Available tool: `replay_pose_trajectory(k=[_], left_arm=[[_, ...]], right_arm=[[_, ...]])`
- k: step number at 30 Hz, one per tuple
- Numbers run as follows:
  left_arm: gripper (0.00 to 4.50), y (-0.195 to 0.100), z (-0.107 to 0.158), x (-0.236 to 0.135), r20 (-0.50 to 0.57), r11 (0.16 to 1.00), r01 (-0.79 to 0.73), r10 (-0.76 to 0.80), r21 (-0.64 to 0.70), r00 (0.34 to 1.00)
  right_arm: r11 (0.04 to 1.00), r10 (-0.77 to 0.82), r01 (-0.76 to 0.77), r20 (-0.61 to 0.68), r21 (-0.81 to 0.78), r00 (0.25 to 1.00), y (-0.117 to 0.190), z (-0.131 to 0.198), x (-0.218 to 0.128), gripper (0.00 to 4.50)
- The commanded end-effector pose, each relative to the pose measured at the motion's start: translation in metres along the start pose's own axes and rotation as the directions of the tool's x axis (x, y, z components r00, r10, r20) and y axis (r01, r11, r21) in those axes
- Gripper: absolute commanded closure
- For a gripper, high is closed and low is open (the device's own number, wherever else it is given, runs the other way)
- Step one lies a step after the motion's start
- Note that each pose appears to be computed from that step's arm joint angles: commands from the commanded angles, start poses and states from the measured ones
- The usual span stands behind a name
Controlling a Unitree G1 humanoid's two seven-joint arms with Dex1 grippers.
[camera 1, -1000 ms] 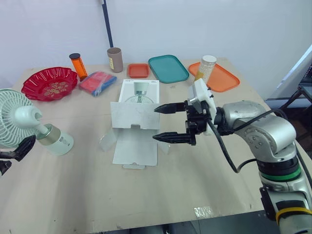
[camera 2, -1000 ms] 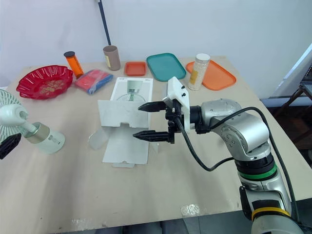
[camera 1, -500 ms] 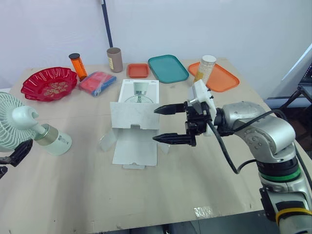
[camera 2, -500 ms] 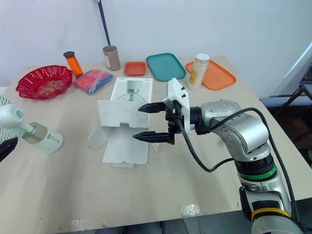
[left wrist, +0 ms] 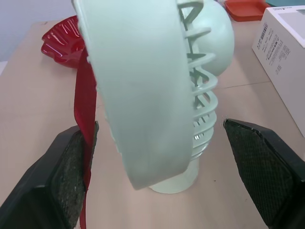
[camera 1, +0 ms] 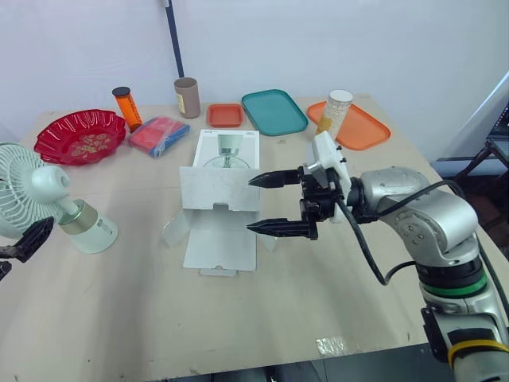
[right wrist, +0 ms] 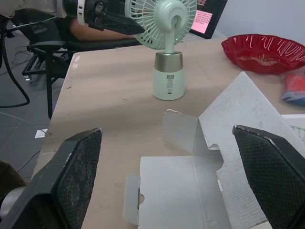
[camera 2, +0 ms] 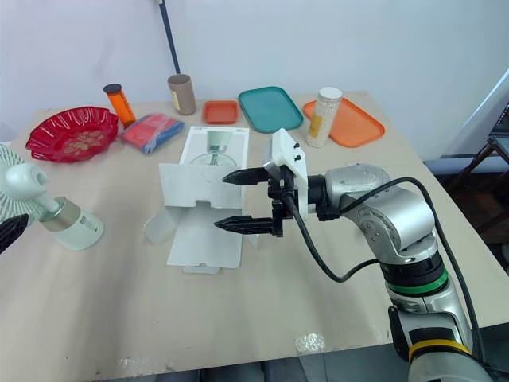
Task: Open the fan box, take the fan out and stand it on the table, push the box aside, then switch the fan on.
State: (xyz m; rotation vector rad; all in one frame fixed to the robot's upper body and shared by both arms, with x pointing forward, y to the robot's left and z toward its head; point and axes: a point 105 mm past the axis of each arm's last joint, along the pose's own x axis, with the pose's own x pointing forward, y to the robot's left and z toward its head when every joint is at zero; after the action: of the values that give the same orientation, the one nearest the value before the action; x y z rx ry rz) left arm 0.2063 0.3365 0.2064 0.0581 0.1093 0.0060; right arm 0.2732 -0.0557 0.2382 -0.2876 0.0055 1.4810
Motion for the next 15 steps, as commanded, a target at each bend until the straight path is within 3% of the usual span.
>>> replay_pose_trajectory(k=[1,15], left_arm=[[0.03,0.005,0.017,-0.006,0.041,0.999,-0.021,0.019,0.048,0.999],[0.03,0.017,0.021,-0.018,0.022,0.996,-0.075,0.074,0.058,0.997]], right_arm=[[0.999,0.007,-0.007,0.017,-0.037,1.0,0.004,0.006,0.001,0.0],[0.999,0.014,-0.014,0.029,-0.031,0.999,0.005,0.006,0.003,0.0]])
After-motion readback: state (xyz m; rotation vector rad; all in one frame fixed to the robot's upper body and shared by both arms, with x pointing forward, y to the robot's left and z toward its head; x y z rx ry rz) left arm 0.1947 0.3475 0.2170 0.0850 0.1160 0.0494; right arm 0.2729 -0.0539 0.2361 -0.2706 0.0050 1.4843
